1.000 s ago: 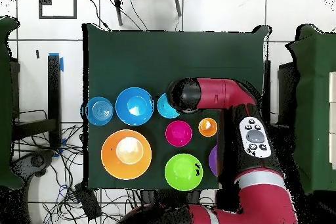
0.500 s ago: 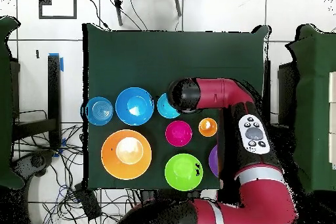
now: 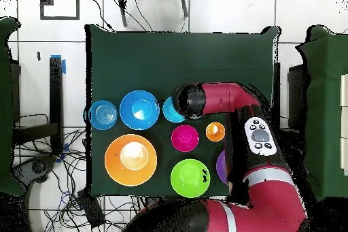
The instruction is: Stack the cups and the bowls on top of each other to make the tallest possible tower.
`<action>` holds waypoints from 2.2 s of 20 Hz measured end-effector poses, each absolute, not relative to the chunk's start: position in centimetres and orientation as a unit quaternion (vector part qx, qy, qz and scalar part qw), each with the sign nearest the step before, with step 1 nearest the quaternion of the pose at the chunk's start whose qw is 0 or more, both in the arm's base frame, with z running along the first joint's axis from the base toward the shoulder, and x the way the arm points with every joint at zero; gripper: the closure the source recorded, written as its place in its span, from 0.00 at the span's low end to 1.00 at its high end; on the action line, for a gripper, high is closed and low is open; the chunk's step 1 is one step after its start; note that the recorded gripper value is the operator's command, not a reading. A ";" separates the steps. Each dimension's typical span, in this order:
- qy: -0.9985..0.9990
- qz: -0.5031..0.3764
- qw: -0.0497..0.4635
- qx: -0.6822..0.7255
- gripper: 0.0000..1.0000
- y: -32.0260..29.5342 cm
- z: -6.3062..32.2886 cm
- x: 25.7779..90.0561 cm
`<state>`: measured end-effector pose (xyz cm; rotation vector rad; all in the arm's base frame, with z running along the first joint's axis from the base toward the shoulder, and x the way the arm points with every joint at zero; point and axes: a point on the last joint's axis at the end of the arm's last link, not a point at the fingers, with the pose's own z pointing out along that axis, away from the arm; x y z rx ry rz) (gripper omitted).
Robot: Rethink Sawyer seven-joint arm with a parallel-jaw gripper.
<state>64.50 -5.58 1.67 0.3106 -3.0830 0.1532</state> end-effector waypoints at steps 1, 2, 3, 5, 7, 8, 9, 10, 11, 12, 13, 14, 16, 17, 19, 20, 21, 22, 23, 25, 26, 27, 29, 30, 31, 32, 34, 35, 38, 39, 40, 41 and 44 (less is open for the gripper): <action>-0.993 0.050 0.020 0.101 0.00 -5.7 1.6 64.4; -0.993 0.050 0.021 0.101 0.00 -5.8 1.5 64.4; -0.993 0.051 0.022 0.102 0.00 -5.9 1.4 64.2; -0.993 0.053 0.023 0.104 0.00 -6.1 1.2 64.1; -0.992 0.055 0.023 0.107 0.00 -6.2 1.2 64.0; -0.992 0.056 0.023 0.108 0.00 -6.3 1.1 64.0; -0.992 0.057 0.024 0.110 0.00 -6.3 1.1 64.0; -0.992 0.058 0.024 0.111 0.00 -6.3 1.1 63.9; -0.992 0.059 0.024 0.112 0.00 -6.4 1.0 63.9; -0.991 0.060 0.024 0.114 0.00 -6.4 1.0 63.8; -0.991 0.061 0.024 0.115 0.00 -6.4 1.0 63.8; -0.991 0.062 0.024 0.116 0.00 -6.5 1.0 63.8; -0.990 0.065 0.025 0.120 0.00 -6.6 0.8 63.7; -0.990 0.065 0.025 0.120 0.00 -6.6 0.8 63.6; -0.990 0.066 0.026 0.121 0.00 -6.7 0.8 63.6; -0.990 0.066 0.026 0.122 0.00 -6.7 0.7 63.5; -0.990 0.067 0.026 0.122 0.00 -6.8 0.7 63.5; -0.990 0.067 0.026 0.122 0.00 -6.8 0.7 63.5; -0.990 0.067 0.027 0.123 0.00 -6.8 0.6 63.5; -0.990 0.067 0.027 0.122 0.00 -6.8 0.6 63.5; -0.990 0.067 0.027 0.122 0.00 -6.8 0.6 63.5; -0.990 0.067 0.027 0.122 0.00 -6.8 0.6 63.5; -0.990 0.067 0.027 0.122 0.00 -6.8 0.6 63.5; -0.990 0.067 0.026 0.122 0.00 -6.8 0.6 63.5; -0.990 0.067 0.026 0.122 0.00 -6.8 0.6 63.5; -0.990 0.067 0.026 0.122 0.00 -6.9 0.6 63.5; -0.990 0.067 0.023 0.122 0.00 -6.9 0.6 63.5; -0.990 0.067 0.021 0.122 0.00 -6.9 0.6 63.6; -0.990 0.067 0.016 0.122 0.00 -6.9 0.5 63.7; -0.990 0.067 0.015 0.122 0.00 -6.9 0.5 63.7; -0.990 0.066 0.015 0.122 0.00 -6.9 0.5 63.7; -0.990 0.066 0.015 0.122 0.00 -6.9 0.5 63.7; -0.990 0.065 0.016 0.122 0.00 -6.9 0.3 63.6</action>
